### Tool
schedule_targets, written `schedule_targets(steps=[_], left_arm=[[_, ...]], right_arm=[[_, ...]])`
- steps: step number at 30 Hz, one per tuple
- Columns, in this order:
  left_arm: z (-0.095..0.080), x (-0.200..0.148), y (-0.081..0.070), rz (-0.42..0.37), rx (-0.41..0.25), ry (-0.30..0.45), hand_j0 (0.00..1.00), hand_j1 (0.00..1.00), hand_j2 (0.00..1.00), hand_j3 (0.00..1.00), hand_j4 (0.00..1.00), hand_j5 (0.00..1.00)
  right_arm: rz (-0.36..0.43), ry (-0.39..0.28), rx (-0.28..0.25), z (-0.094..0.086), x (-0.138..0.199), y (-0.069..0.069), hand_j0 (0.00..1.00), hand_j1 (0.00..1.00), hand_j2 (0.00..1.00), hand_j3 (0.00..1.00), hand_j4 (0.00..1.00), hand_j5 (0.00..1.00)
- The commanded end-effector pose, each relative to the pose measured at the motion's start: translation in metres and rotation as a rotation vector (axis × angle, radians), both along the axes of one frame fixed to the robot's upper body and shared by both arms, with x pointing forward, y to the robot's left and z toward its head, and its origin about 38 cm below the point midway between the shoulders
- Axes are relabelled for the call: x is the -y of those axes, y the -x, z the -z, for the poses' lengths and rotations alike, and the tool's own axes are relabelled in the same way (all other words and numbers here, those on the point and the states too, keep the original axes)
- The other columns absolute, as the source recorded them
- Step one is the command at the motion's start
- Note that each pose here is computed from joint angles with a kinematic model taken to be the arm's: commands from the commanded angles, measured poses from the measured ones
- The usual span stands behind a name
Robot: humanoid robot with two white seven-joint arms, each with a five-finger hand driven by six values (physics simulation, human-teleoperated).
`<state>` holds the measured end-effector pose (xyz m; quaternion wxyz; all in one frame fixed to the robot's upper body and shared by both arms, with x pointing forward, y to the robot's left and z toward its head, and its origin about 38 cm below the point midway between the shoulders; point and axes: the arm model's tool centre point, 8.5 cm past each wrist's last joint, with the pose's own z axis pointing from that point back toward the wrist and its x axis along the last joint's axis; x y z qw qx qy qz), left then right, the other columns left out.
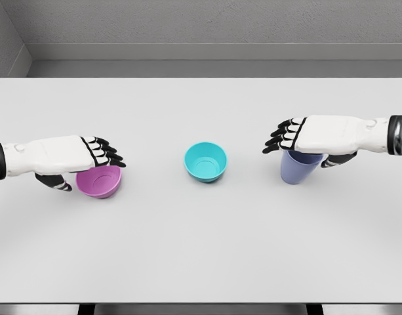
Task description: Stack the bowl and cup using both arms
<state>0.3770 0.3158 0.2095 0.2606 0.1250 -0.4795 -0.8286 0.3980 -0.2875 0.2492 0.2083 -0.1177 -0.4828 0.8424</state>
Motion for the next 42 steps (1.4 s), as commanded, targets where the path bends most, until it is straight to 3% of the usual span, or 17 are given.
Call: schedule_targets(steps=[1,6,8,42], left_arm=[[0.000,0.000,0.000,-0.002,-0.002,0.004,1.00,1.00,1.00,1.00,1.00,1.00],[0.002,0.001,0.000,-0.001,-0.003,0.002,1.00,1.00,1.00,1.00,1.00,1.00],[0.010,0.005,0.002,0.009,-0.026,-0.005,1.00,1.00,1.00,1.00,1.00,1.00],[0.024,0.009,-0.004,-0.005,-0.050,0.019,1.00,1.00,1.00,1.00,1.00,1.00]], right_arm=[[0.007,-0.004,-0.003,0.001,0.001,-0.001,1.00,1.00,1.00,1.00,1.00,1.00],[0.028,0.015,-0.004,0.005,0.007,-0.005,1.00,1.00,1.00,1.00,1.00,1.00],[0.027,0.015,-0.003,0.004,0.007,-0.004,1.00,1.00,1.00,1.00,1.00,1.00],[0.040,0.033,-0.033,0.025,0.003,-0.011,1.00,1.00,1.00,1.00,1.00,1.00]])
